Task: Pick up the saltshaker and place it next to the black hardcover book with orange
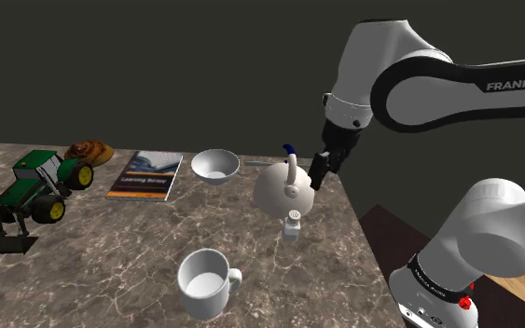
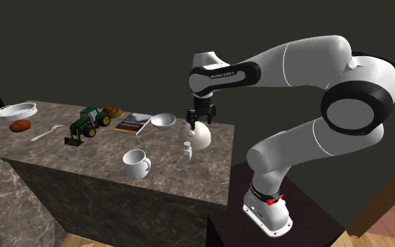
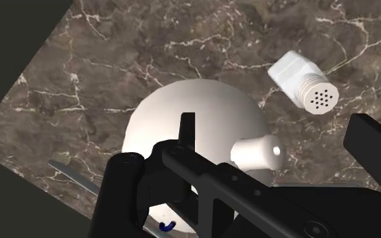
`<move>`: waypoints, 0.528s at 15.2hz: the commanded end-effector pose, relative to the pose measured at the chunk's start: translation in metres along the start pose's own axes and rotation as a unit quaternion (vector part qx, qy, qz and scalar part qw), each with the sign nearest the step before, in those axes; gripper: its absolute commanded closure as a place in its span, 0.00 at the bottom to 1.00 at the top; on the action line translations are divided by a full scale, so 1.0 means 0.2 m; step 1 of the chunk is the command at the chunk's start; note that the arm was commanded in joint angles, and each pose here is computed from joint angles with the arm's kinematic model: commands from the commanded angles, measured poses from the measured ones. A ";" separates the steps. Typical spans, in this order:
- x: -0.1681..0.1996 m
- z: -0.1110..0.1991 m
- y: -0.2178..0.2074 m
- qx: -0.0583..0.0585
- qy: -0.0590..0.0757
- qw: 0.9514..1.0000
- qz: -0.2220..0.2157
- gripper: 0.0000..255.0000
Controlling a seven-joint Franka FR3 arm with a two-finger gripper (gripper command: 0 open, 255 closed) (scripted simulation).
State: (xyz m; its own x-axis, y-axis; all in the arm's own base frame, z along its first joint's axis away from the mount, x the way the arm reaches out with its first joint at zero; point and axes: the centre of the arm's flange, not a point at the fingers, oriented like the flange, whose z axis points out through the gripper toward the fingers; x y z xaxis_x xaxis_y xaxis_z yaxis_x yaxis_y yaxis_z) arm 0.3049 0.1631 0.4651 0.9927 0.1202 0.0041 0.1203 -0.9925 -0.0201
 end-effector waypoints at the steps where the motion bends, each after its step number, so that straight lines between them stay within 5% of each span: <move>1: 0.01 0.09 -0.10 0.001 0.000 1.000 -0.001 0.00; 8: 0.05 0.34 -0.35 0.001 0.000 1.000 -0.005 0.00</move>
State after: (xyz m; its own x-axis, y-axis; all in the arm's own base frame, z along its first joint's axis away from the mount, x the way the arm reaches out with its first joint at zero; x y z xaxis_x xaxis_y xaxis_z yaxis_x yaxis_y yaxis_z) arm 0.3057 0.2347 0.4052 0.9915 0.1302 0.0035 0.1303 -0.9912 -0.0218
